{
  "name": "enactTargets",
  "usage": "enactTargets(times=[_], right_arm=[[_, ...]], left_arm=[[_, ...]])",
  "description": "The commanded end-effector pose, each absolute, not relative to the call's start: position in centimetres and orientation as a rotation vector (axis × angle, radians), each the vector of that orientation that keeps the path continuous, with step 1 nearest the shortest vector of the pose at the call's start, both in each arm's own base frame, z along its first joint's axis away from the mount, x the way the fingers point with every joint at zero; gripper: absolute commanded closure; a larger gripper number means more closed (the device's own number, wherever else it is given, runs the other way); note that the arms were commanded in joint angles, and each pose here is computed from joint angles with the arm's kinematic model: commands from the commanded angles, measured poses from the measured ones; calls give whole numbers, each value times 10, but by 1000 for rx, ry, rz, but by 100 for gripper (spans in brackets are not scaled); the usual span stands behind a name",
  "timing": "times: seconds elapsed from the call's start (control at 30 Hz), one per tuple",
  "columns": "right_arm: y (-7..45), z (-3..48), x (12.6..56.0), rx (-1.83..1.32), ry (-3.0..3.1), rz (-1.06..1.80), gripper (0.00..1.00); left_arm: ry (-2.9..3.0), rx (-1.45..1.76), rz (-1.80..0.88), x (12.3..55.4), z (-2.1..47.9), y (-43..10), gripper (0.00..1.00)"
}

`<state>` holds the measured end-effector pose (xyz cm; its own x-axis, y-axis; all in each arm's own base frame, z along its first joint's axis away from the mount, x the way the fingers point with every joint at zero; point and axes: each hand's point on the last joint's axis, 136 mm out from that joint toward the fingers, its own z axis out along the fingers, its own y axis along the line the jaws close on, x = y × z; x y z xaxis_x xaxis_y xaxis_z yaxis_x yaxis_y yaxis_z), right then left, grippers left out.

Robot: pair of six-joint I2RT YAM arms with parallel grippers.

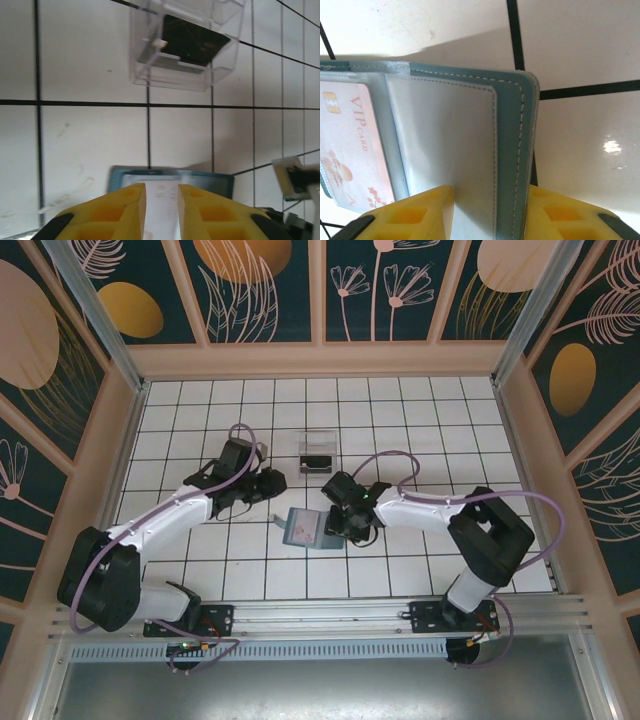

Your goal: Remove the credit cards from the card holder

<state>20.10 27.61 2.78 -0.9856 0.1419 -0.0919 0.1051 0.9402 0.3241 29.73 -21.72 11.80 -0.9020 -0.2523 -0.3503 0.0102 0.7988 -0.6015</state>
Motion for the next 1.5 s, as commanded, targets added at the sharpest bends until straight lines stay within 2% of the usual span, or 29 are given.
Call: enactTargets(times=[0.0, 0.27, 0.53, 0.77, 0.9, 1.03, 1.13, 1.23, 1.47], right_arm=[[275, 31, 211, 134, 2953, 405, 62], [244, 32, 225, 110, 2918, 139, 58], [241, 44, 230, 118, 2899, 103, 56], [257, 77, 236, 129, 2860, 238, 56], [280, 91, 240, 118, 2842, 428, 57], [310, 99, 240, 100, 2830, 669, 61], [328, 92, 235, 68, 2842, 807, 68], [334, 77, 232, 76, 2865, 875, 77], [340, 54, 225, 94, 2897, 963, 83]], left_arm=[[2565, -182, -885, 291, 127, -234, 76], [2664, -116, -860, 274, 93, -257, 76], [2716, -95, -801, 270, 69, -259, 76], [2739, -97, -735, 270, 53, -252, 78], [2750, -96, -719, 269, 47, -251, 79], [2755, -103, -756, 264, 43, -253, 80], [2768, -106, -762, 261, 39, -251, 81], [2777, -109, -757, 258, 35, -249, 82], [2797, -113, -744, 251, 28, -245, 82]])
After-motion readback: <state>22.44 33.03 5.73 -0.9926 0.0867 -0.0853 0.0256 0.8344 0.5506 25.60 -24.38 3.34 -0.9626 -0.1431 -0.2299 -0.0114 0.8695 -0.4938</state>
